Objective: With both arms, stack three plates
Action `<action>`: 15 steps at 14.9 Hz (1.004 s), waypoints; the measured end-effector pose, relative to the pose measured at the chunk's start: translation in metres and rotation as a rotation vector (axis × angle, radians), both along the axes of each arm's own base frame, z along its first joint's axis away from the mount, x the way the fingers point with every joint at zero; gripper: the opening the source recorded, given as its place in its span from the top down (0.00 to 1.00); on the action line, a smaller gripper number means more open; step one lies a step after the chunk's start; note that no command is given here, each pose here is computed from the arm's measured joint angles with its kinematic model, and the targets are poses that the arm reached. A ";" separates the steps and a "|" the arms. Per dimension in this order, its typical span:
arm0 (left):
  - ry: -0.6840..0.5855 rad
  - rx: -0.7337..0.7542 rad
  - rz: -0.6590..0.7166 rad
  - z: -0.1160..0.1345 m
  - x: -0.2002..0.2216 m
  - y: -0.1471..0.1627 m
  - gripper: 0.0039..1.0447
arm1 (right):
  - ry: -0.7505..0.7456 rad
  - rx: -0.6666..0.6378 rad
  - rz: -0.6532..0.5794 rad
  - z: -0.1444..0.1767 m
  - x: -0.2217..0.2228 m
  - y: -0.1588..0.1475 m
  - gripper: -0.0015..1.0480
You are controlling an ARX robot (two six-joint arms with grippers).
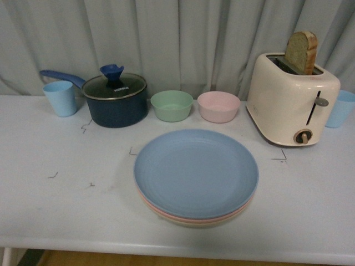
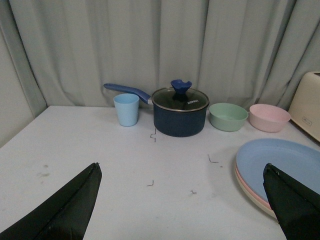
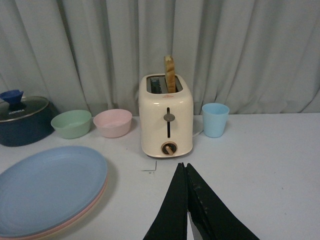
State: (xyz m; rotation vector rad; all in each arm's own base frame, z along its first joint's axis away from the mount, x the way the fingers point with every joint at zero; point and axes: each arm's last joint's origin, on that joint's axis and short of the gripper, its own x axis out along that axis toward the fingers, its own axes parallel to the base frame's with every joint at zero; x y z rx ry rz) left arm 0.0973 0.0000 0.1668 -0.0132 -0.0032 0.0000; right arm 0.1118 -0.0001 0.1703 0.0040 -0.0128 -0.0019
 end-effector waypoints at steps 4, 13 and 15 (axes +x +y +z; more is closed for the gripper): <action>0.000 0.000 0.000 0.000 0.000 0.000 0.06 | 0.001 0.000 0.000 -0.001 -0.004 0.000 0.98; 0.000 0.000 0.000 0.000 0.000 0.000 0.06 | 0.007 -0.002 0.002 -0.003 -0.015 0.000 0.49; 0.000 0.000 0.000 0.000 0.000 0.000 0.06 | 0.008 -0.002 0.002 -0.003 -0.015 0.000 0.26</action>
